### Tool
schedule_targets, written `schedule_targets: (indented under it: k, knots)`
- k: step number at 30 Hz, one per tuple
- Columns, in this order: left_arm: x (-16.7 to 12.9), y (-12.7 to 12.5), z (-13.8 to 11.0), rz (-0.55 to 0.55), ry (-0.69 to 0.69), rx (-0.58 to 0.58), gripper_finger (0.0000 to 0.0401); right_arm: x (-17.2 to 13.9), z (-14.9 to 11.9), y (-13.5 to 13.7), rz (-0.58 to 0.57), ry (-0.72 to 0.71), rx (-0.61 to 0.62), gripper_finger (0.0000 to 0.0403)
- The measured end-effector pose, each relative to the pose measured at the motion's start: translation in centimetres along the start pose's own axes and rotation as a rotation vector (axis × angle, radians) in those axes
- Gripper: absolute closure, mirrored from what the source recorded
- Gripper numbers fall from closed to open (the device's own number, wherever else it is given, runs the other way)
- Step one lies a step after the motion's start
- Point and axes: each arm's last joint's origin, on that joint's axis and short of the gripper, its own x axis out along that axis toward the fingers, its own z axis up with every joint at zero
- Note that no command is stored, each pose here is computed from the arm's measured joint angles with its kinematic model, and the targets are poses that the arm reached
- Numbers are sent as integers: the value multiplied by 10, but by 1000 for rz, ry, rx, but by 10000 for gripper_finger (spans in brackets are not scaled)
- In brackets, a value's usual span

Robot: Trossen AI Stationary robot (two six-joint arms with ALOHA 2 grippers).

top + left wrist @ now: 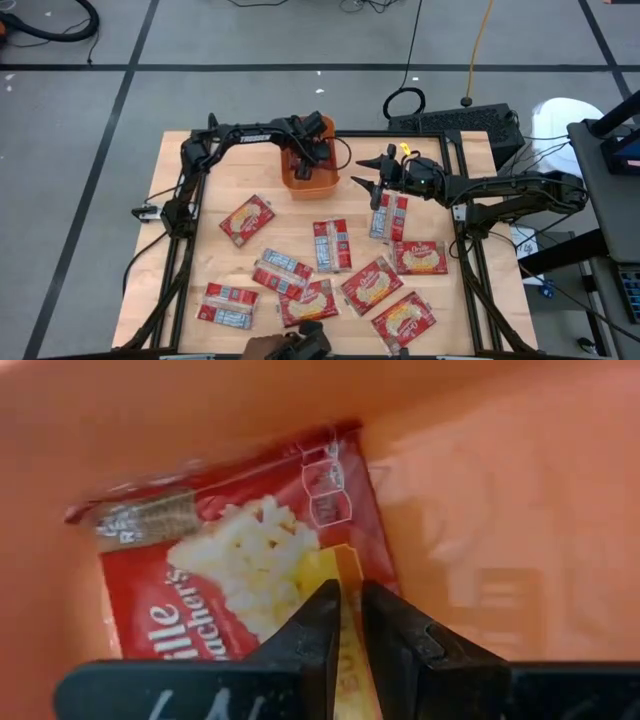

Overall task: Sort popcorn bags into baskets
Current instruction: Put the red popcorn bag into the orange bin, then adjust orange bin on the table

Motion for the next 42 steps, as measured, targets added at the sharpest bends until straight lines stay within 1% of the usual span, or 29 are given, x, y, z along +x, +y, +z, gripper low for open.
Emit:
schedule_targets:
  k: [3, 7, 12, 14, 19, 20, 23, 24, 26, 29, 31, 33, 35, 36, 39, 42]
  knots:
    - [1, 6, -2, 56, 16, -17, 350, 0, 0, 0, 2, 1, 3, 193]
    - [0, 10, -1, 101, 7, -36, 350, 0, -1, 2, 7, 7, 4, 193]
    - [-12, 10, 3, 160, 25, -52, 350, 0, -1, 2, 8, 16, 7, 193]
    - [-24, 8, 8, 194, 37, -84, 350, 0, -3, 2, 9, 27, 9, 193]
    - [-75, -1, 27, 255, -62, -178, 350, 0, -4, 2, 10, 40, 19, 193]
    - [-87, -3, 28, 252, -79, -204, 350, 0, -4, 2, 10, 42, 27, 193]
    - [-112, -14, 28, 194, -97, -269, 350, 0, -5, 2, 12, 58, 55, 193]
    - [-118, -20, 27, 169, -105, -284, 350, -1, -7, 3, 17, 70, 62, 193]
    - [-128, -40, 24, 137, -113, -285, 350, -1, -9, 6, 30, 96, 64, 193]
    - [-139, -80, 18, 128, -174, -242, 350, -3, -13, 14, 65, 139, 52, 193]
    - [-143, -110, 9, 128, -219, -226, 350, -3, -13, 20, 88, 145, 44, 193]
    - [-151, -139, 0, 152, -286, -212, 350, -4, -12, 25, 108, 142, 40, 193]
    - [-161, -166, -5, 179, -414, -194, 350, -5, -12, 29, 127, 141, 33, 194]
    - [-164, -179, -10, 174, -470, -183, 350, -6, -12, 31, 135, 139, 25, 195]
    - [-159, -211, -27, 153, -588, -175, 350, -6, -12, 35, 152, 139, 10, 209]
    - [-137, -230, -51, 174, -584, -225, 350, -4, -13, 38, 162, 134, 14, 231]
